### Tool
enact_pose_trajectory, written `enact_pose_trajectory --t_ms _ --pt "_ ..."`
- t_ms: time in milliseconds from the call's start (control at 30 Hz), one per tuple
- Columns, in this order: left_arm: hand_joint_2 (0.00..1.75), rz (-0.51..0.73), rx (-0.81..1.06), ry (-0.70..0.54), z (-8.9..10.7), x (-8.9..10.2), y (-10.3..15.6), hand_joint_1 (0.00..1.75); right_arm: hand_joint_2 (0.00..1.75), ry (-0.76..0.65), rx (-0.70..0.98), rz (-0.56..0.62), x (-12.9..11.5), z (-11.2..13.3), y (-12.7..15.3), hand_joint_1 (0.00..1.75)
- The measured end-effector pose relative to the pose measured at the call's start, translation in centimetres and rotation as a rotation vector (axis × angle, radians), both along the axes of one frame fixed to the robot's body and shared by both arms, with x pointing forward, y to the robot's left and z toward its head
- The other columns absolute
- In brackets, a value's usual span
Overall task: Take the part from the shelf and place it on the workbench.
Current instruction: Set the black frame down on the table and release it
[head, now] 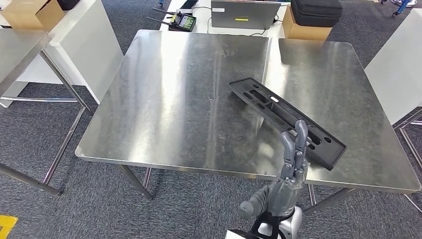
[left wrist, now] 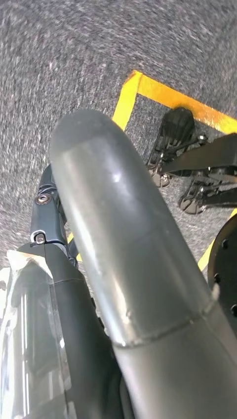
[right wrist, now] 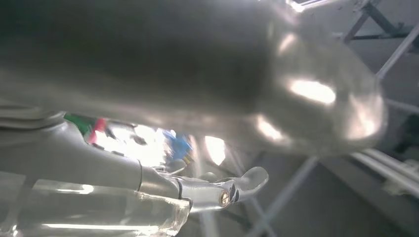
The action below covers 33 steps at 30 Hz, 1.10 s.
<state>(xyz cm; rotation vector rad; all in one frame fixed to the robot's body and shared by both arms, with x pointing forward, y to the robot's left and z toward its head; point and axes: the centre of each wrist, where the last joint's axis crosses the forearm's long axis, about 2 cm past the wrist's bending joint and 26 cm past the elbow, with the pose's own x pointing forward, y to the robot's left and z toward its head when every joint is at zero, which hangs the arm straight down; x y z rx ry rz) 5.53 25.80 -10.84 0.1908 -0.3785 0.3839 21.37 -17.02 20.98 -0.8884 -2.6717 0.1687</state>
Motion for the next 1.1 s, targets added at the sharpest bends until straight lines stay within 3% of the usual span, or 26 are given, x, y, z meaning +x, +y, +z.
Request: enact_pose_trajectory --t_ms 367,733,1100 --pt "0.00 0.117 -0.018 0.070 0.0 0.0 -0.2 0.00 0.00 0.027 0.037 0.151 -1.4 -0.2 1.9 0.00" --pt "0.00 0.252 -0.023 0.108 0.1 -0.1 -1.5 0.00 0.00 0.039 0.079 0.279 -0.7 -0.6 3.6 0.00" --pt "0.00 0.290 -0.033 0.108 0.3 -0.1 -2.6 0.00 0.00 0.065 0.083 0.293 0.3 -1.1 4.3 0.00"
